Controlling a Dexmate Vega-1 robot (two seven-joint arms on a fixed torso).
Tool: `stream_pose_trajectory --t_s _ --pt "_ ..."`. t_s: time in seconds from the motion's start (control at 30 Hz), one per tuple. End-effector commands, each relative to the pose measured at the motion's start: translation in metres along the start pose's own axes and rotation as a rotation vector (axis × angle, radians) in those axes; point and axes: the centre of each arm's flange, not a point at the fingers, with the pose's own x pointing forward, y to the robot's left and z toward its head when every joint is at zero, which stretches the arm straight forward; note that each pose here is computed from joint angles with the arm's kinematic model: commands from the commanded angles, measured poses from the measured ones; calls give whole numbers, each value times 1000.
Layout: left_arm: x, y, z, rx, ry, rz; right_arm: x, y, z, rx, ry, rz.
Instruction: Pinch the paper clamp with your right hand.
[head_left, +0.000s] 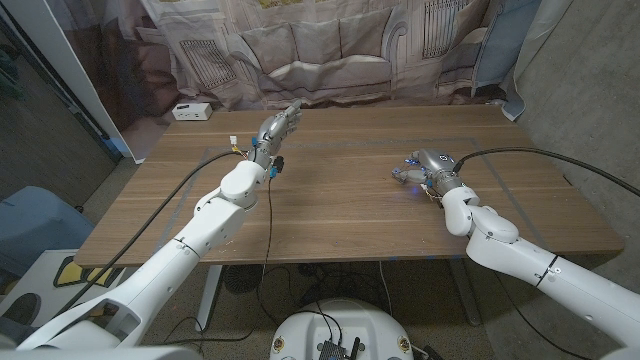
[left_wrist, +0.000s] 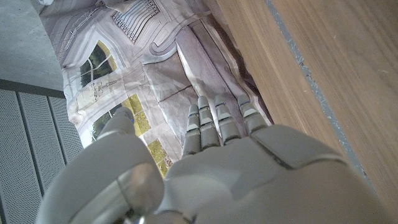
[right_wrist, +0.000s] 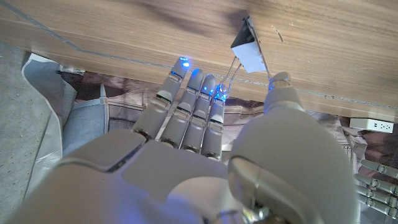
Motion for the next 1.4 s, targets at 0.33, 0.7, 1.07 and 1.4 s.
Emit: stream_pose_trajectory --t_s 0.33,0.7,1.07,1.4 --pt "-2 -1 -4 -9 10 0 3 5 1 -13 16 62" --pt "-3 -1 -5 -15 14 1 6 9 -1 -37 29 113" --pt "-4 -2 -5 -14 16 -2 6 10 -1 -53 38 131" --pt "-4 -2 -5 -14 19 -3 6 9 -1 -54 42 125"
